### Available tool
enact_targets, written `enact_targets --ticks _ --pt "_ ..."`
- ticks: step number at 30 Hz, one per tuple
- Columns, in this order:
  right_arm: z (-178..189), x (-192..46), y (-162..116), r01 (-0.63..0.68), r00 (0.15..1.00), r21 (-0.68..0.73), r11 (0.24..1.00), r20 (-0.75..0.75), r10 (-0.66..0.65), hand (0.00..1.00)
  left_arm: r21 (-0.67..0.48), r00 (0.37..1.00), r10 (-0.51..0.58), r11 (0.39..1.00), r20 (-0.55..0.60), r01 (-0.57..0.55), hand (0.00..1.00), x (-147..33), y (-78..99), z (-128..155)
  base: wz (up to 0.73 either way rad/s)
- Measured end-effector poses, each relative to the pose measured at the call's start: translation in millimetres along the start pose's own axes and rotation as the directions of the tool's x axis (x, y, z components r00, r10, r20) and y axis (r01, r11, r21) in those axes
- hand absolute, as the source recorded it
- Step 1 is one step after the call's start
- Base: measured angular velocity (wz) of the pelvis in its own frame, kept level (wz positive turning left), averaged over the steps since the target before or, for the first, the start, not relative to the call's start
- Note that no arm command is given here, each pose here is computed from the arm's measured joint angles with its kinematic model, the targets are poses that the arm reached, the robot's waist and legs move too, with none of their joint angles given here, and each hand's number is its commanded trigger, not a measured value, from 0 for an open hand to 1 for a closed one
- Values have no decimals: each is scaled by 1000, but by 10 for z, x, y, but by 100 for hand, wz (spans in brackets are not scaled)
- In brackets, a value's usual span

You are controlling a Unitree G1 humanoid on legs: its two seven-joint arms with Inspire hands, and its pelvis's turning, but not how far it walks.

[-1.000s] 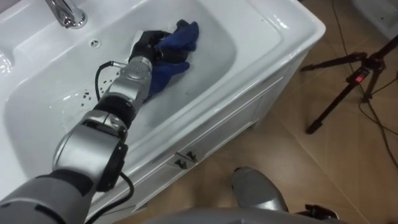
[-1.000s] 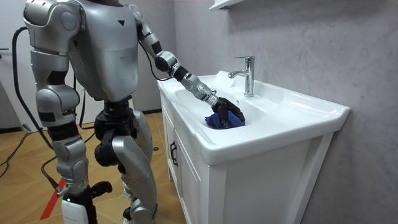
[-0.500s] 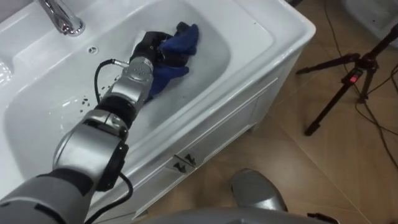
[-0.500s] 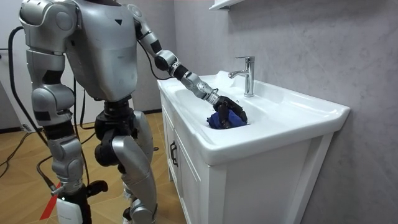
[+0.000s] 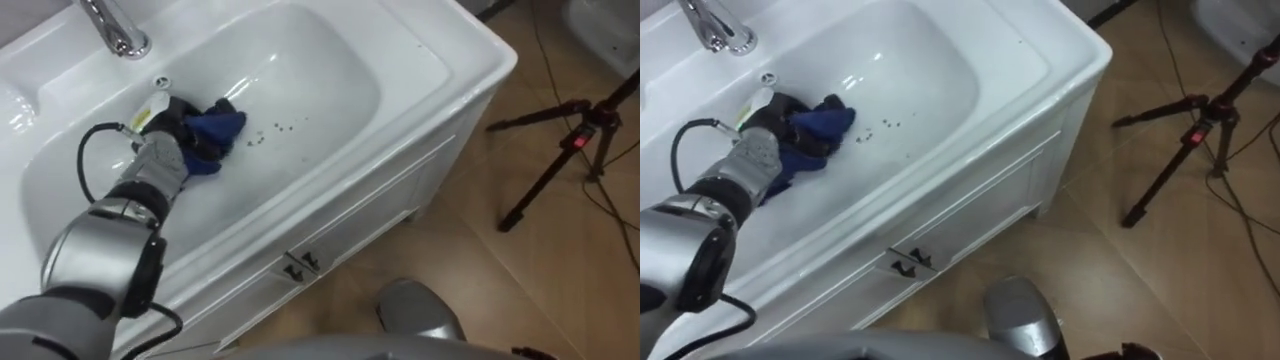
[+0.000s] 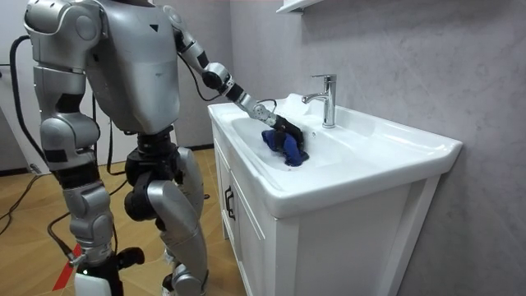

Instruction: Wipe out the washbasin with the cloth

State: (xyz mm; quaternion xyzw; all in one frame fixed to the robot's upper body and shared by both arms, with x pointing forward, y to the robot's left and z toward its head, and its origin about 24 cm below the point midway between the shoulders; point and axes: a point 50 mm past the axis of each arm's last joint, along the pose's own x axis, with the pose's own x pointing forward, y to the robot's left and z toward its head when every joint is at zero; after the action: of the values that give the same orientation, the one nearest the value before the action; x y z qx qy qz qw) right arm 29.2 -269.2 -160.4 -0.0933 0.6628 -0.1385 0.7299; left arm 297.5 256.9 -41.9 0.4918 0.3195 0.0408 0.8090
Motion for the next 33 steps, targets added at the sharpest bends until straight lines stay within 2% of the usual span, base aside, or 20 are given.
enact_targets --ticks 2,5,14,22,26,33 --pt "24 0 5 -2 1000 1 1000 7 2 0 98 999 34 995 -8 -33 100 -10 4 -89 23" --pt "87 2 4 0 1000 3 1000 18 0 0 173 998 70 983 -7 -67 100 -31 -27 -161 13" --pt "195 2 -3 27 999 25 999 31 -28 0 311 986 165 935 36 -168 100 -116 -134 -336 9" --pt "259 -1 24 22 999 64 998 43 -25 0 358 982 180 915 55 -188 100 -159 -203 -405 0" --pt "208 1 15 30 999 61 998 26 -31 0 362 982 182 913 53 -189 100 -219 -302 -494 1" --pt "168 2 8 21 1000 73 997 -6 -21 0 349 980 178 916 92 -199 100 -303 -467 -458 18"
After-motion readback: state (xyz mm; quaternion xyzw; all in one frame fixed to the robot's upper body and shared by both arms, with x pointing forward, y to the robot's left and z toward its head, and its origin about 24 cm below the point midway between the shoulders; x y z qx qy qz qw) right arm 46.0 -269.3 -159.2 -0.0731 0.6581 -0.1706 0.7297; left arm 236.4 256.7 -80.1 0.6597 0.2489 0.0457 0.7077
